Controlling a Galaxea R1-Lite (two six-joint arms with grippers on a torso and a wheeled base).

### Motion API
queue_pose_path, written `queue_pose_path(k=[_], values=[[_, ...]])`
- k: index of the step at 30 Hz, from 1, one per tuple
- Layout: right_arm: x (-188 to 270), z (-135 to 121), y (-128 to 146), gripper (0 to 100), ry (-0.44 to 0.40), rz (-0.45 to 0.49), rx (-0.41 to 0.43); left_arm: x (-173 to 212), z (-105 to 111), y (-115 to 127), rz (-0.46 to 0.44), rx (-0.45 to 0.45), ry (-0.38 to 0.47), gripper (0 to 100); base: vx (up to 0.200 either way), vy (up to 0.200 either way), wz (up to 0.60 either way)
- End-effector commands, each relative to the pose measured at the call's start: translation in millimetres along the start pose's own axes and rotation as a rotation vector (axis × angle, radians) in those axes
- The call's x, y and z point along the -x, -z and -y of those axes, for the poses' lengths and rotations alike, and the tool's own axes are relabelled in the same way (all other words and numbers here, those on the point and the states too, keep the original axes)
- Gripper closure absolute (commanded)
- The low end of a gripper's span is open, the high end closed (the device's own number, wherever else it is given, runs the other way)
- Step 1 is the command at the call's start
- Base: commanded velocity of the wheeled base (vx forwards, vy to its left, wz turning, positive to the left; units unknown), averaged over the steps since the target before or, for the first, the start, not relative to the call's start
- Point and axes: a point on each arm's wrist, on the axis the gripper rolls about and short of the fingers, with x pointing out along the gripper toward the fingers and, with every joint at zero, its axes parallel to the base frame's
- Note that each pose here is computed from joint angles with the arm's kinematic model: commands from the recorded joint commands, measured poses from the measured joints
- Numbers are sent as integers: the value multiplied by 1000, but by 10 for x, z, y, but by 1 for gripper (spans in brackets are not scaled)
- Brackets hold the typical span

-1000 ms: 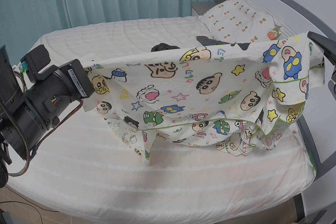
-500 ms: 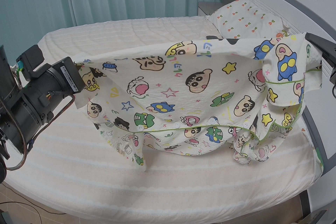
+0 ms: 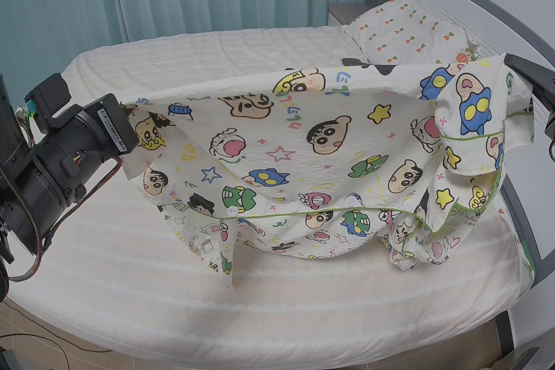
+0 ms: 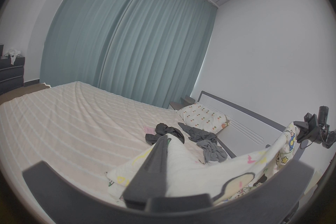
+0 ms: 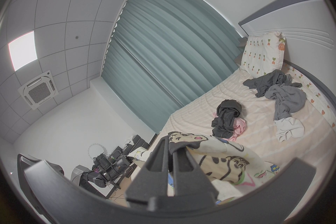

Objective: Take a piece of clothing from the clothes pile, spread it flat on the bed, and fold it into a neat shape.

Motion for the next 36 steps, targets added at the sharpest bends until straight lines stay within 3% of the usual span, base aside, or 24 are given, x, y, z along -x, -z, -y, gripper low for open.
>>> queue_pose_path(k=[1, 36], values=[[-7, 3, 3, 100, 0, -2, 0, -30, -43, -17, 9, -2, -24, 100, 0, 200, 0], [-196, -138, 171, 100, -121, -116, -15, 110, -146, -235, 91, 11, -56, 100, 0, 200, 0]])
